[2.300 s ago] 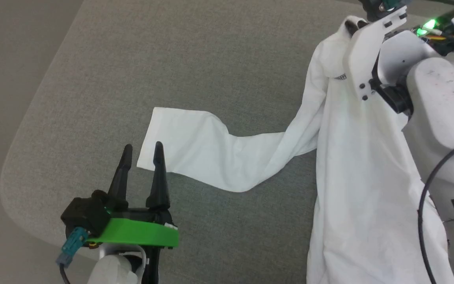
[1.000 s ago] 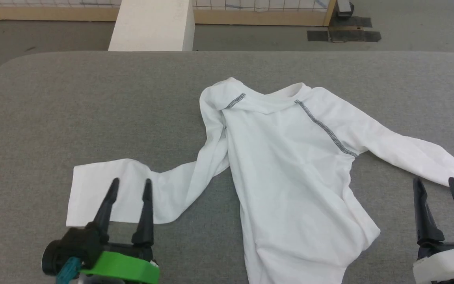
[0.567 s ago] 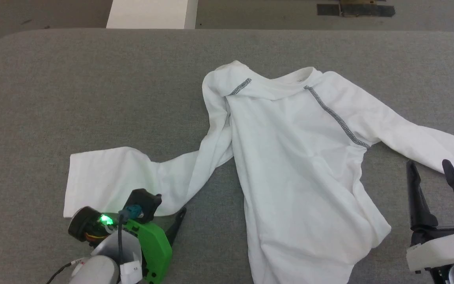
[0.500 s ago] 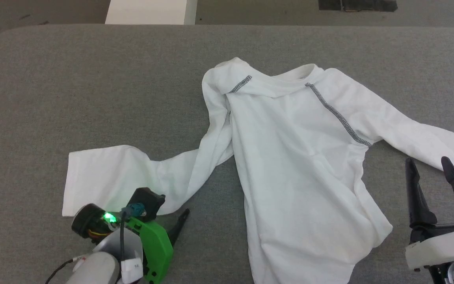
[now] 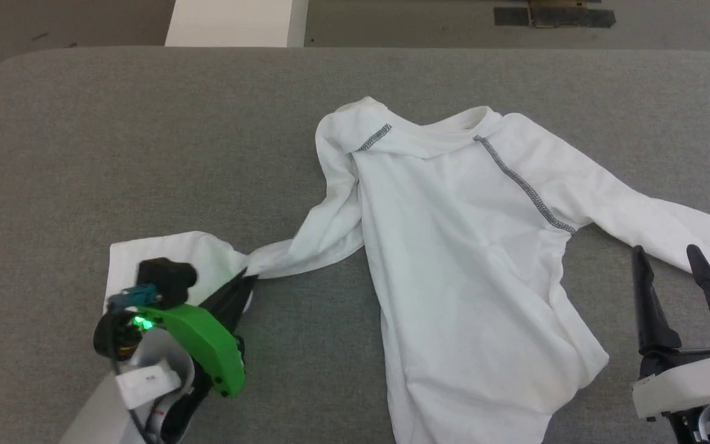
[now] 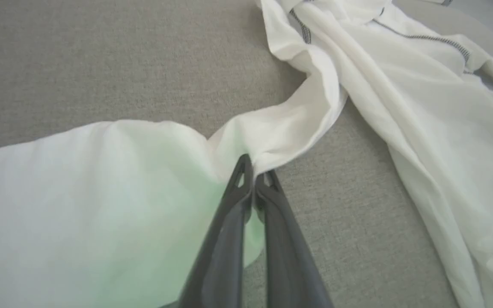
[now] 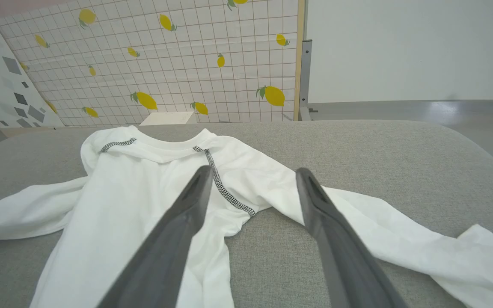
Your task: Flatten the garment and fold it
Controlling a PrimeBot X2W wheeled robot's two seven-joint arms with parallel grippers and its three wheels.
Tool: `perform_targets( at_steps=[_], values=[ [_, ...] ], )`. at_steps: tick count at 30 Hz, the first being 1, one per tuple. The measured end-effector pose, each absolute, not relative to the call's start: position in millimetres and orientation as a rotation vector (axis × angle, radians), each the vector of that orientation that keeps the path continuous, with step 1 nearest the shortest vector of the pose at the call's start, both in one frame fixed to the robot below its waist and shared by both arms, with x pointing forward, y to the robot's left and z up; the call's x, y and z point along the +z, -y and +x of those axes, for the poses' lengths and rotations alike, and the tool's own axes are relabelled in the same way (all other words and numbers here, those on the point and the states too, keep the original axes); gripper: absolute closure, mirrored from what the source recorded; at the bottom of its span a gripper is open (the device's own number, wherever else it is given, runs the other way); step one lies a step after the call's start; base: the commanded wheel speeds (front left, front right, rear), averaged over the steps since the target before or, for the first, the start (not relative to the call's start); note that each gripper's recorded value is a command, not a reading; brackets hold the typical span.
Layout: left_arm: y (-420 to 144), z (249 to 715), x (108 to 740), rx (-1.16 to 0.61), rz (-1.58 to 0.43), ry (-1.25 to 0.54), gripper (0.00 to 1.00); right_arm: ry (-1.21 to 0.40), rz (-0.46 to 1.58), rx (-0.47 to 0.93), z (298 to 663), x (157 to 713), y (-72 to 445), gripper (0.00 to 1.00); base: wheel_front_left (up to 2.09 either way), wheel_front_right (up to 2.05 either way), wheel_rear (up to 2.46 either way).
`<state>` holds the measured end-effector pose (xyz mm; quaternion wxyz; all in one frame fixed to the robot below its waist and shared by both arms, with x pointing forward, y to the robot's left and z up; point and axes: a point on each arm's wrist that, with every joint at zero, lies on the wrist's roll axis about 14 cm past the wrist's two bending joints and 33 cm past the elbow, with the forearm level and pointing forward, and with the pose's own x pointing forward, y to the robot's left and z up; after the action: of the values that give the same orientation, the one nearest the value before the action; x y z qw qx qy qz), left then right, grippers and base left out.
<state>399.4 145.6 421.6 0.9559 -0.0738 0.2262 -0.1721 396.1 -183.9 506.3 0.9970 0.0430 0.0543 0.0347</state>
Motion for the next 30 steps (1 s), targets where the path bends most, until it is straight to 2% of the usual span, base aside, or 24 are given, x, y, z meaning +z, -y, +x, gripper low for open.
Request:
perform_targets(
  at_steps=[2, 6, 8, 12, 13, 14, 15, 19, 22, 27, 30],
  values=[
    [-162, 405, 448, -0.281, -0.22, -0.375, 1.0, -0.102, 0.09, 0.068, 394, 510, 185, 0.0, 0.0, 0.0, 0.0],
    [-234, 404, 495, -0.057, -0.248, -0.226, 1.0, -0.091, 0.091, 0.072, 388, 516, 184, 0.0, 0.0, 0.0, 0.0],
    [-272, 392, 498, 0.06, -0.231, -0.224, 1.0, -0.085, 0.093, 0.075, 386, 519, 183, 0.0, 0.0, 0.0, 0.0],
    [-310, 363, 476, 0.227, -0.289, -0.296, 1.0, -0.102, 0.09, 0.067, 385, 517, 186, 0.0, 0.0, 0.0, 0.0],
    [-317, 356, 466, 0.264, -0.287, -0.326, 0.89, -0.111, 0.09, 0.065, 384, 514, 187, 0.0, 0.0, 0.0, 0.0],
    [-322, 349, 456, 0.296, -0.285, -0.352, 0.5, -0.12, 0.089, 0.063, 384, 512, 187, 0.0, 0.0, 0.0, 0.0],
    [-326, 345, 449, 0.326, -0.293, -0.364, 0.0, -0.131, 0.088, 0.062, 383, 510, 188, 0.0, 0.0, 0.0, 0.0],
    [-319, 338, 432, 0.377, -0.357, -0.351, 0.0, -0.149, 0.089, 0.072, 384, 506, 184, 0.0, 0.0, 0.0, 0.0],
    [-303, 347, 440, 0.351, -0.403, -0.263, 0.0, -0.153, 0.091, 0.082, 385, 505, 181, 0.0, 0.0, 0.0, 0.0],
    [-291, 368, 516, 0.3, -0.402, 0.085, 0.0, -0.147, 0.088, 0.103, 385, 509, 174, 0.0, 0.0, 0.0, 0.0],
    [-277, 369, 550, 0.261, -0.397, 0.212, 0.0, -0.148, 0.061, 0.118, 388, 513, 169, 0.0, 0.0, 0.0, 0.0]
  ],
)
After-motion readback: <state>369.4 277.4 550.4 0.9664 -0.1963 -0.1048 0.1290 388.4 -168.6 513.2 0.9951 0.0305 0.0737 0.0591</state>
